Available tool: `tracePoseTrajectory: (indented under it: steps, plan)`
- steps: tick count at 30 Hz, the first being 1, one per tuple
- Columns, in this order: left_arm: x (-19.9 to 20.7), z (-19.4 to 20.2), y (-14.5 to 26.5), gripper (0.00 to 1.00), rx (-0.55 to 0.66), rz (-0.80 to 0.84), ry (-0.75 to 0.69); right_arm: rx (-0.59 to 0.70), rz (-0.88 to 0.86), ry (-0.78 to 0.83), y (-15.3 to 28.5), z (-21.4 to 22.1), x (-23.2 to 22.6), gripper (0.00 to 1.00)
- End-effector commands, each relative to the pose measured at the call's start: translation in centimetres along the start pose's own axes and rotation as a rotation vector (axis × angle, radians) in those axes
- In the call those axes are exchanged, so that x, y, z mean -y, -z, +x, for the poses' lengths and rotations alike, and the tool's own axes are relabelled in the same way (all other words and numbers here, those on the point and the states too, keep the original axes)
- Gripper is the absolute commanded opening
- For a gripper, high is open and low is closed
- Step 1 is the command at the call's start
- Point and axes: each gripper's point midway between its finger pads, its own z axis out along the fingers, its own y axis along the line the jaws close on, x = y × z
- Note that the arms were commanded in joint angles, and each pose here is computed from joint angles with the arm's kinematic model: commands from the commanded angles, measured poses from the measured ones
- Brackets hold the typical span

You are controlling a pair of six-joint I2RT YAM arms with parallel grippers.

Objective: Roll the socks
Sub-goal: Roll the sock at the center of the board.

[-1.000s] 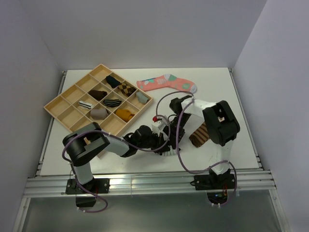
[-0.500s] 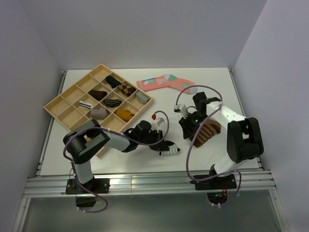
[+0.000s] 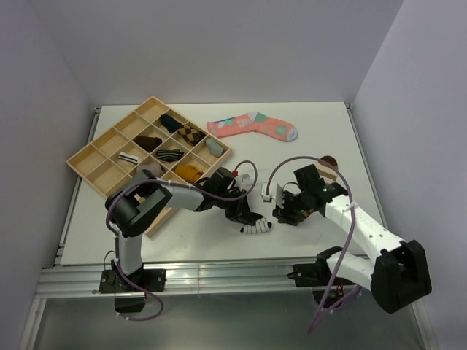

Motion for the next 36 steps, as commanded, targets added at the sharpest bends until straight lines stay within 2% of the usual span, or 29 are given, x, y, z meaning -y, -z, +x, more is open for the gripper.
tracePoseTrajectory:
  steps: [1, 6, 13, 22, 26, 28, 29, 31, 32, 35, 36]
  plan:
    - [-4.2, 3.5, 0.2, 0.0, -0.152, -0.142, 0.184, 0.034, 0.051, 0.164, -0.7, -1.5, 0.5, 0.54]
    - [-4.4, 2.6, 0.3, 0.0, -0.18, -0.162, 0.24, 0.025, -0.029, 0.248, -2.6, -2.6, -2.0, 0.54]
    - [-4.2, 1.8, 0.2, 0.0, -0.189, -0.163, 0.253, 0.019, -0.05, 0.315, -4.5, -3.5, -3.2, 0.54]
    - [-3.8, 1.1, -0.1, 0.0, -0.179, -0.125, 0.275, -0.033, -0.097, 0.332, -6.4, -3.0, -4.6, 0.54]
    - [-3.6, 1.0, -0.2, 0.01, -0.177, -0.112, 0.278, -0.064, -0.108, 0.307, -7.3, -2.6, -4.6, 0.52]
    - [-3.3, 0.7, -0.2, 0.01, -0.166, -0.098, 0.272, -0.083, -0.11, 0.286, -7.8, -2.3, -4.4, 0.47]
    - [-3.2, 0.8, -0.2, 0.03, -0.164, -0.088, 0.271, -0.084, -0.114, 0.276, -7.8, -2.5, -4.4, 0.4]
    - [-2.7, 0.5, -0.1, 0.07, -0.141, -0.068, 0.26, -0.103, -0.106, 0.258, -8.1, -2.2, -4.1, 0.35]
    - [-2.5, -0.2, 0.1, 0.16, -0.1, -0.071, 0.233, -0.102, -0.111, 0.245, -8.1, -2.5, -4.2, 0.28]
    - [-2.0, -1.0, 1.1, 0.31, -0.016, -0.078, 0.184, -0.128, -0.151, 0.203, -8.3, -2.0, -4.6, 0.2]
    - [-2.1, -2.1, 1.3, 0.34, 0.052, -0.085, 0.159, -0.141, -0.159, 0.182, -8.3, -1.5, -4.6, 0.2]
